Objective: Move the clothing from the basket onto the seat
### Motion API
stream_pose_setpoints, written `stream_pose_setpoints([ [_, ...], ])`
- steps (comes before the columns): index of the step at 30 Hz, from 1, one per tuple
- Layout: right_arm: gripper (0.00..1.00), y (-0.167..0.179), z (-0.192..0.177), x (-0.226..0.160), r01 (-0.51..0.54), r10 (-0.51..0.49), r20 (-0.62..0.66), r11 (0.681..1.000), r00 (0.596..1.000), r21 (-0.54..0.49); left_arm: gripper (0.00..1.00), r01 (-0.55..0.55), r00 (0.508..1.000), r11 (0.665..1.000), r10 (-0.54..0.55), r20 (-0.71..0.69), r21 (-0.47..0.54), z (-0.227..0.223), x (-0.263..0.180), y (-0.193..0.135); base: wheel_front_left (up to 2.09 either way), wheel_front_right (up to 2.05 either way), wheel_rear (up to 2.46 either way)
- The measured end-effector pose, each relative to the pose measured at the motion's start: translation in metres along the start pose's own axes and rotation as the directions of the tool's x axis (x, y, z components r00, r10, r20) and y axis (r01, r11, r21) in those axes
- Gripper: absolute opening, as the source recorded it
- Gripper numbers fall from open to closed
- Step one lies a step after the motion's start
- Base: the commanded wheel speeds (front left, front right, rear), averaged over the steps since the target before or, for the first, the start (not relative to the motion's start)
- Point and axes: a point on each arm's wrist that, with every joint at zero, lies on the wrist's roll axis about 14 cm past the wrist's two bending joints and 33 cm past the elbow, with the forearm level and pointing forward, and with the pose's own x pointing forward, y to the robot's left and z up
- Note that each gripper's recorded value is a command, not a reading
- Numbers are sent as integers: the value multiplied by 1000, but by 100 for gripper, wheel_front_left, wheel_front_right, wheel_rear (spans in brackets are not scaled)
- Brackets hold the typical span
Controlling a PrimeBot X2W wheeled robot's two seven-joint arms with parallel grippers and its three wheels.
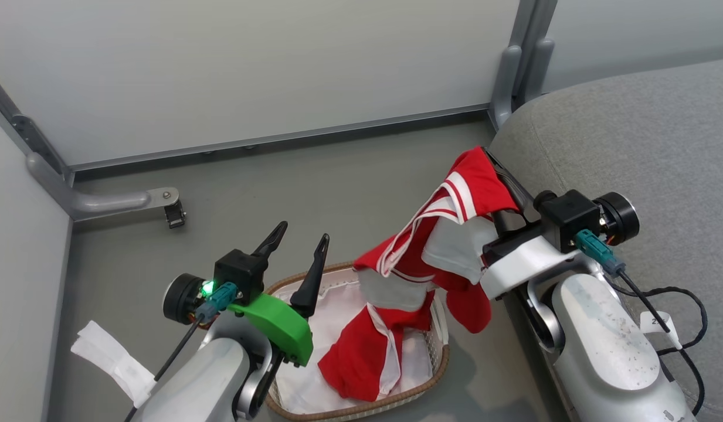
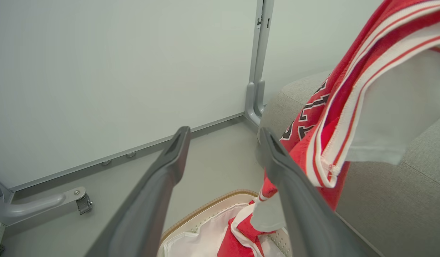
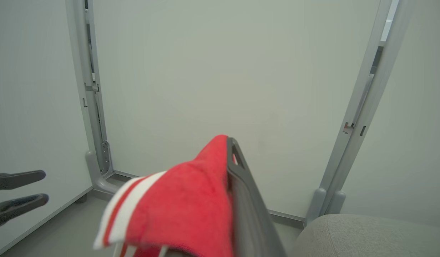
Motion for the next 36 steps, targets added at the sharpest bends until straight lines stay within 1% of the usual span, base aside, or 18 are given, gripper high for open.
stream_pose_setpoints([
  [5,0,-15,9,0,29,-28,17,998,999,-54,100,46,999,999,-46,8,-23,-2,10,-17,0,0,0],
  [11,0,-47,24,-4,101,-96,49,987,994,-126,100,120,993,992,-120,18,-37,-4,26,-42,0,0,0],
  [15,0,-75,27,-17,165,-159,50,972,986,-170,100,189,982,981,-188,29,-47,-6,39,-63,0,0,0],
  [19,0,-104,28,-33,235,-231,44,950,972,-207,100,261,965,964,-260,27,-45,-10,51,-83,0,0,0],
  [27,0,-145,16,-67,340,-354,-8,904,935,-257,100,382,924,922,-382,14,-69,-23,72,-118,0,0,0],
  [33,0,-163,-5,-79,368,-402,-74,887,913,-278,100,427,903,898,-430,-5,-107,-39,80,-132,0,0,0],
  [36,0,-172,-16,-78,364,-408,-104,884,907,-295,100,431,901,894,-435,-3,-126,-43,84,-132,0,0,0],
])
